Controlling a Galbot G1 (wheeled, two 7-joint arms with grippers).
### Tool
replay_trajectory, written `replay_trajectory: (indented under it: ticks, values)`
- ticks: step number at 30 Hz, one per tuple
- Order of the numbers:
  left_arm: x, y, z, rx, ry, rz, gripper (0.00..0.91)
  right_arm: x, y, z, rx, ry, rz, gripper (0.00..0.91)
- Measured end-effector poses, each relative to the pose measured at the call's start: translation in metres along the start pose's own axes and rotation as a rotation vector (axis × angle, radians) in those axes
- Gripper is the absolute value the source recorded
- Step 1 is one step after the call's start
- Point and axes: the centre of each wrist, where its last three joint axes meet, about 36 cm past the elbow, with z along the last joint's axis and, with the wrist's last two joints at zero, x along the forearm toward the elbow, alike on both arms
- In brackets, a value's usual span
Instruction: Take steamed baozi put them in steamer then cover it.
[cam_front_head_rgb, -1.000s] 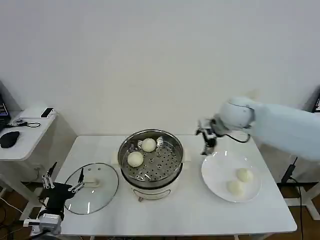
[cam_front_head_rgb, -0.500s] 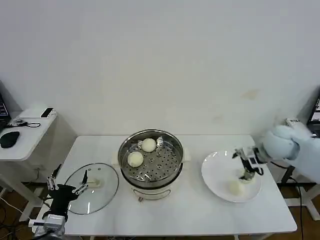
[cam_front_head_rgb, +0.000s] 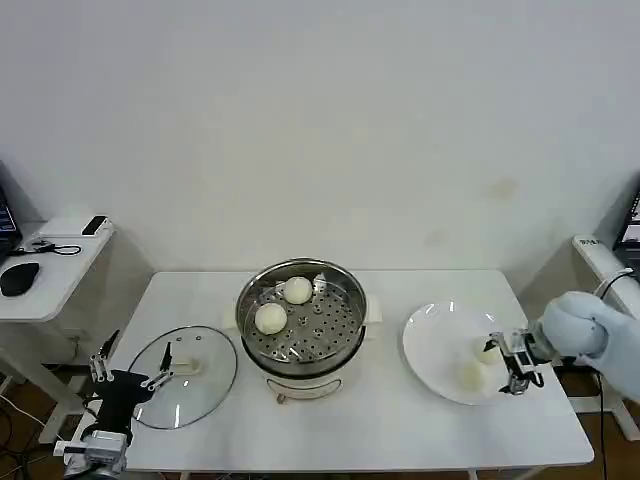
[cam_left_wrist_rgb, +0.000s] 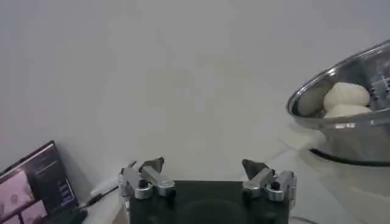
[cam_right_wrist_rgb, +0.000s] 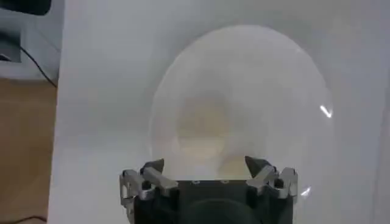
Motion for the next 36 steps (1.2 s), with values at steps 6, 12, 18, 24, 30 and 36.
replay_trajectory:
  ticks: [6,12,18,24,30,36]
  values:
    - [0.001,0.002,0.002,-0.002,0.006,-0.006,0.907,-0.015,-0.003,-0.005,-0.01,-0.002,-0.007,0.907]
    - [0.0,0.001,0.004,0.0,0.013,-0.01,0.907,-0.029,-0.005,-0.008,-0.023,-0.004,-0.013,0.877]
    - [-0.002,0.0,0.006,0.003,0.015,-0.008,0.907,-0.036,-0.009,-0.01,-0.038,-0.003,-0.008,0.776]
    - [-0.004,-0.001,0.006,0.005,0.013,-0.007,0.907,-0.041,-0.012,-0.012,-0.054,0.001,-0.009,0.705]
    - [-0.003,-0.002,0.006,0.005,0.013,-0.006,0.907,-0.045,-0.015,-0.015,-0.061,0.005,-0.012,0.625]
    - [-0.003,-0.001,0.006,0.005,0.011,-0.008,0.907,-0.04,-0.018,-0.013,-0.055,0.013,-0.013,0.605]
